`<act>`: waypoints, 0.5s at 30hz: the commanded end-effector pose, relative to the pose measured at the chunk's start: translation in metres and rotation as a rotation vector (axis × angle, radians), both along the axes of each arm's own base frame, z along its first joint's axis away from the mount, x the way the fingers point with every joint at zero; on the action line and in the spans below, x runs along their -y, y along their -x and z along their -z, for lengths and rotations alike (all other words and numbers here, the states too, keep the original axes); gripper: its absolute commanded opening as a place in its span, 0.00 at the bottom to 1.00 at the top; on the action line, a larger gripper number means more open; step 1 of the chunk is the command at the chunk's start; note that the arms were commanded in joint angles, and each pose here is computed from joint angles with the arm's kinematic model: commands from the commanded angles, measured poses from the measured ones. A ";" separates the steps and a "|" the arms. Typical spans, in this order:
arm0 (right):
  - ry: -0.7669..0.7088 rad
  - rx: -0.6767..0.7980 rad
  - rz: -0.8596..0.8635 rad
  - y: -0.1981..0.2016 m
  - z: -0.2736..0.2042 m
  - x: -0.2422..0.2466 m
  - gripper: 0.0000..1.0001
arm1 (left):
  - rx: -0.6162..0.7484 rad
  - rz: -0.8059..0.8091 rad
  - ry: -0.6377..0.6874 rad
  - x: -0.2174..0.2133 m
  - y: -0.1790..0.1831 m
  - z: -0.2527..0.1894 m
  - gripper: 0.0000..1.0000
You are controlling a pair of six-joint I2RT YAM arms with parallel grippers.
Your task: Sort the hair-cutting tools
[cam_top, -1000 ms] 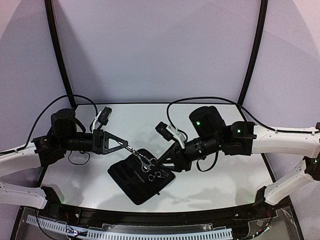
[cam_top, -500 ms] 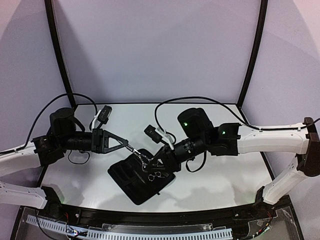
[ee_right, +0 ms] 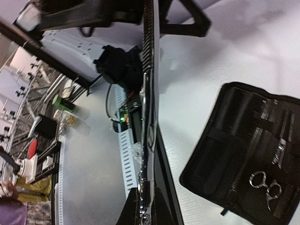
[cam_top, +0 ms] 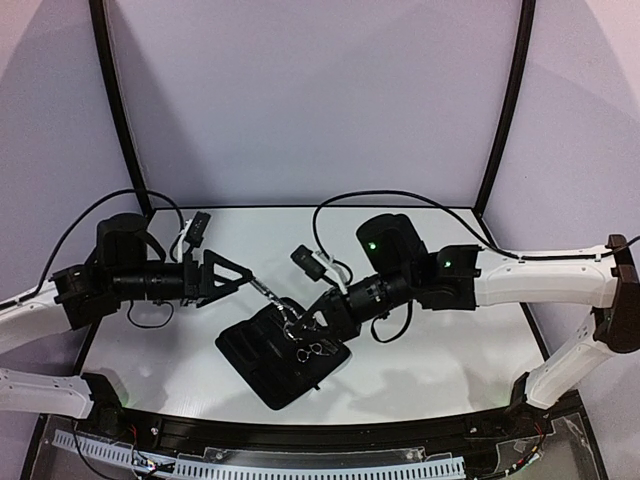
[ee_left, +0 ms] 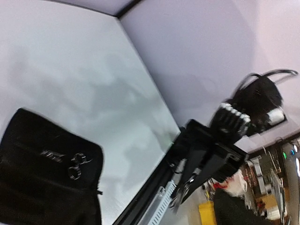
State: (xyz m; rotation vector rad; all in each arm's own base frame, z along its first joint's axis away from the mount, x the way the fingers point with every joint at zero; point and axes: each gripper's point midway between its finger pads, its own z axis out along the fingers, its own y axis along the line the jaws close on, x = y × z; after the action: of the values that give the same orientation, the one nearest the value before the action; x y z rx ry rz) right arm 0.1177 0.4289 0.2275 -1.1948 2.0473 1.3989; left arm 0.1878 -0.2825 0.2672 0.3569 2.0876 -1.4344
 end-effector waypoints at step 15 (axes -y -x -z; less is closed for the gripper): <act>0.149 -0.042 0.375 -0.056 0.023 0.092 0.00 | -0.732 -0.510 -0.206 -0.068 0.018 0.197 0.99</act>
State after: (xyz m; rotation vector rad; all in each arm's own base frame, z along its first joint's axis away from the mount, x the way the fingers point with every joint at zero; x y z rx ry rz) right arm 0.1708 0.3507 0.2111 -0.8156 2.2645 1.1602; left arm 0.1619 -0.1950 0.0714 -0.5692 2.6642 -0.9945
